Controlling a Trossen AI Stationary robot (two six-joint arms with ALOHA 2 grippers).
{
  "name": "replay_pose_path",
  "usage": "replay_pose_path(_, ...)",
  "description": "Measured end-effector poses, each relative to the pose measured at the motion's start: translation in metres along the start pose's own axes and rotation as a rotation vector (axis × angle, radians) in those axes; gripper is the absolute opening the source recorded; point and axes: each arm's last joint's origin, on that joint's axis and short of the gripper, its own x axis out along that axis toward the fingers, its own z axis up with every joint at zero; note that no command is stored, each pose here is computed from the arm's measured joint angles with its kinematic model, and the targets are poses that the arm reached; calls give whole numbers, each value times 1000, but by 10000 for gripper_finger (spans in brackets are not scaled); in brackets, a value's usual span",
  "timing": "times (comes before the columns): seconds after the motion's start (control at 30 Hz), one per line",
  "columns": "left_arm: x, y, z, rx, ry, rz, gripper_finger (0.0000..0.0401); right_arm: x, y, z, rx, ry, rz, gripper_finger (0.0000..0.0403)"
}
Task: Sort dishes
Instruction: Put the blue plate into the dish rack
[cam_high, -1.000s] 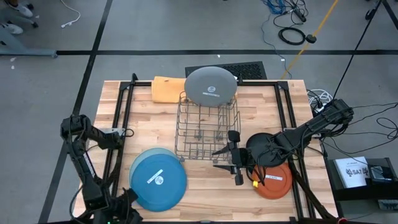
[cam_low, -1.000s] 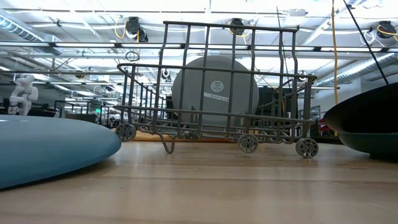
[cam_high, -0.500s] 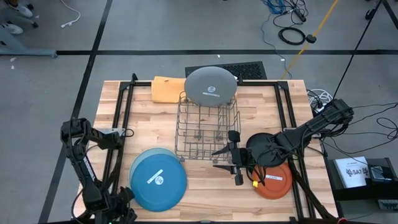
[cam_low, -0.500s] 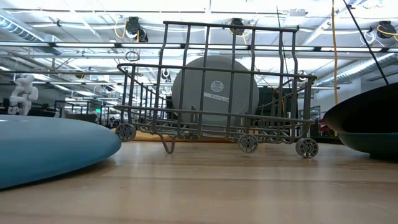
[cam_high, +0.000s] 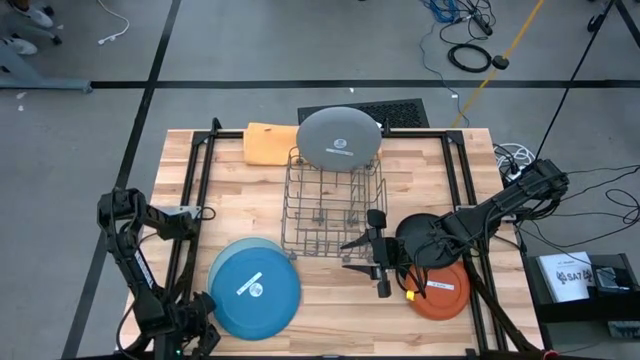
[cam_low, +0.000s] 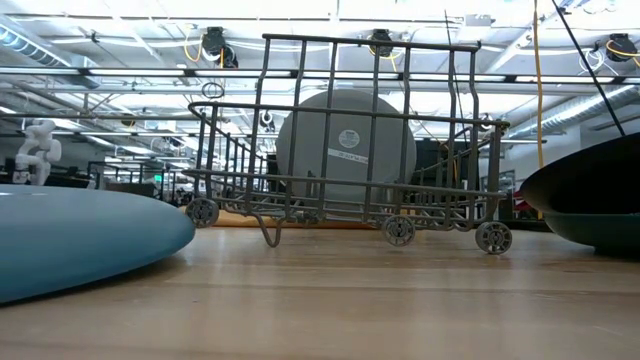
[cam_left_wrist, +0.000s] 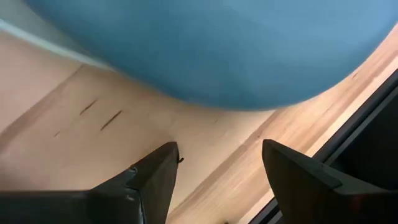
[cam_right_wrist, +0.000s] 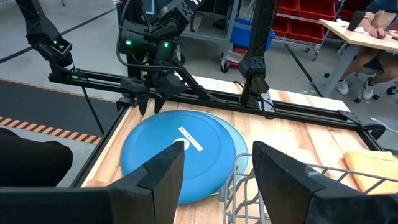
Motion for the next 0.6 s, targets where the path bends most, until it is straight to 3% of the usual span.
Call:
replay_pose_path(0.27, 5, -1, 10, 33, -175, -59, 239, 0, 0, 0, 1, -3, -1, 183)
replay_pose_path(0.6, 6, -3, 11, 27, -225, -100, 239, 0, -1, 0, 2, -2, -4, 183)
